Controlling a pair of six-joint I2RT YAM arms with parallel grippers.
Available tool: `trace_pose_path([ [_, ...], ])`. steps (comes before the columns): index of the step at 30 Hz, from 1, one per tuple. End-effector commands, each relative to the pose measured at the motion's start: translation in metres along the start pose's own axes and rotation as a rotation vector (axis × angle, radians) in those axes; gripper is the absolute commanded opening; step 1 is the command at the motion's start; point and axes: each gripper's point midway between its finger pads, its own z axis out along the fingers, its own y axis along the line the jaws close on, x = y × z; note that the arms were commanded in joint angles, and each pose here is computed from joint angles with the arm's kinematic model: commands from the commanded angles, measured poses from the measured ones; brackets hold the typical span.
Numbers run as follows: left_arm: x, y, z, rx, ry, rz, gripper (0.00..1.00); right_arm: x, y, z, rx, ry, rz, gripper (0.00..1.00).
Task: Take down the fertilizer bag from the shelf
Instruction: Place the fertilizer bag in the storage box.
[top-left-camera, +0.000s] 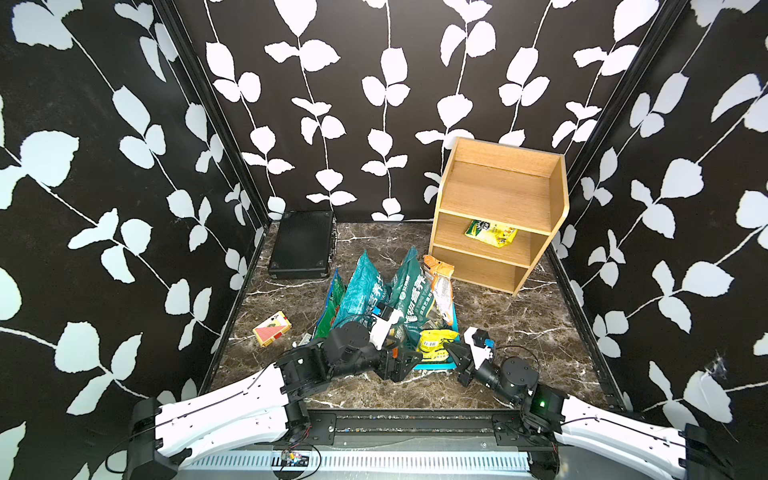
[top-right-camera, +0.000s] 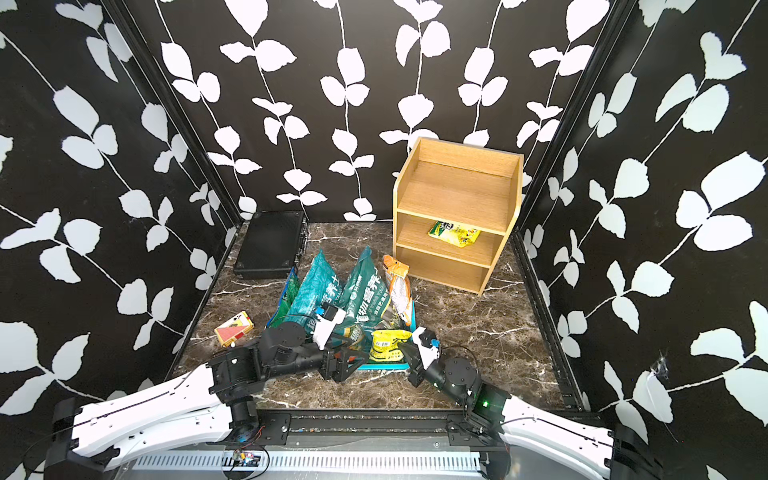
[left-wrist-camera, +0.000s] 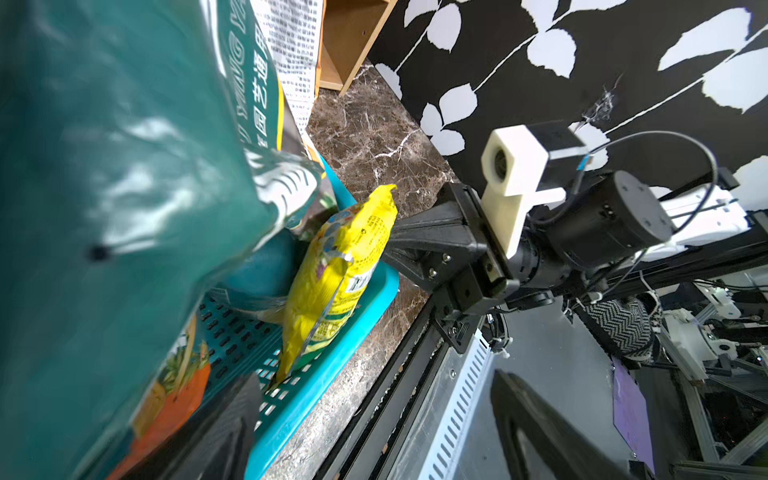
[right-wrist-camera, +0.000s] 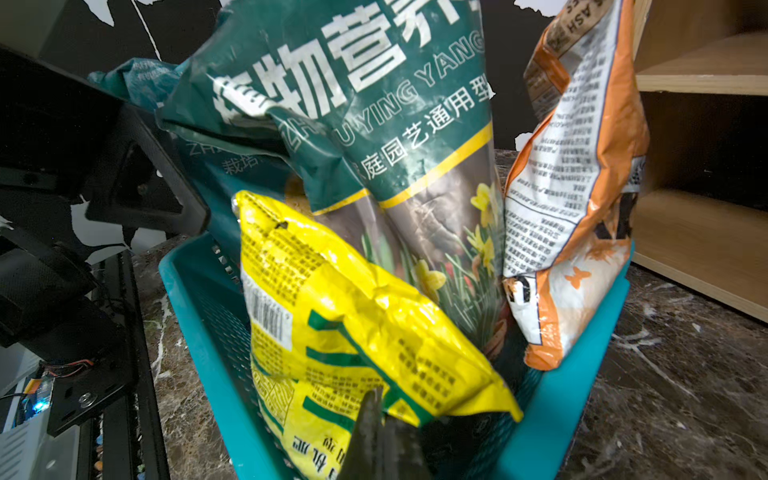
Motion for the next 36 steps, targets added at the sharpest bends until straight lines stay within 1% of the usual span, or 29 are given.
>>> trace_pose_path([
  [1, -0.001, 0.004, -0.008, -0.010, -0.023, 0.024, 0.92, 0.029, -0.015, 0.001, 0.077, 0.096, 0.003, 0.00],
  [5, -0.011, -0.006, -0.024, 0.011, -0.051, 0.055, 0.94, 0.037, -0.014, 0.010, 0.083, 0.167, -0.002, 0.00],
  [7, -0.016, 0.000, -0.037, -0.032, -0.080, 0.057, 0.95, 0.038, -0.013, 0.016, 0.086, 0.196, -0.008, 0.00],
  [8, -0.018, 0.004, -0.045, -0.052, -0.102, 0.057, 0.95, 0.037, -0.012, 0.020, 0.085, 0.207, -0.009, 0.03],
  [11, -0.021, 0.018, -0.070, -0.106, -0.187, 0.054, 0.99, 0.028, -0.005, 0.029, 0.068, 0.214, 0.007, 0.28],
  [12, -0.022, 0.023, -0.080, -0.126, -0.219, 0.052, 0.99, 0.024, -0.001, 0.031, 0.049, 0.210, 0.013, 0.35],
  [15, -0.025, 0.029, -0.103, -0.140, -0.295, 0.056, 0.99, 0.016, 0.004, 0.029, 0.030, 0.192, 0.036, 0.49],
  [18, -0.024, 0.032, -0.119, -0.158, -0.303, 0.051, 0.99, 0.007, 0.000, 0.020, 0.054, 0.175, 0.050, 0.55],
  [22, -0.020, 0.040, -0.130, -0.207, -0.283, 0.044, 0.99, -0.007, -0.007, 0.004, 0.086, 0.123, 0.074, 0.59],
  [26, -0.020, 0.057, -0.149, -0.298, -0.322, 0.046, 0.99, -0.026, -0.022, -0.017, 0.168, 0.065, 0.092, 0.64],
  [28, -0.020, 0.071, -0.163, -0.380, -0.347, 0.056, 0.99, -0.033, -0.038, -0.031, 0.256, 0.031, 0.103, 0.74],
  [29, -0.020, 0.080, -0.170, -0.436, -0.354, 0.064, 0.99, -0.037, -0.049, -0.040, 0.315, 0.006, 0.117, 0.83],
  [30, -0.021, 0.089, -0.176, -0.493, -0.364, 0.053, 0.99, -0.040, -0.058, -0.049, 0.367, -0.020, 0.132, 0.99],
  [33, -0.027, 0.093, -0.170, -0.552, -0.354, 0.066, 0.99, -0.049, -0.078, -0.070, 0.476, -0.096, 0.174, 0.99],
  [35, -0.033, 0.098, -0.166, -0.625, -0.334, 0.078, 0.99, -0.058, -0.078, -0.076, 0.466, -0.138, 0.175, 0.99],
  [36, -0.039, 0.095, -0.165, -0.635, -0.328, 0.088, 0.99, -0.064, -0.075, -0.077, 0.451, -0.158, 0.173, 0.99],
])
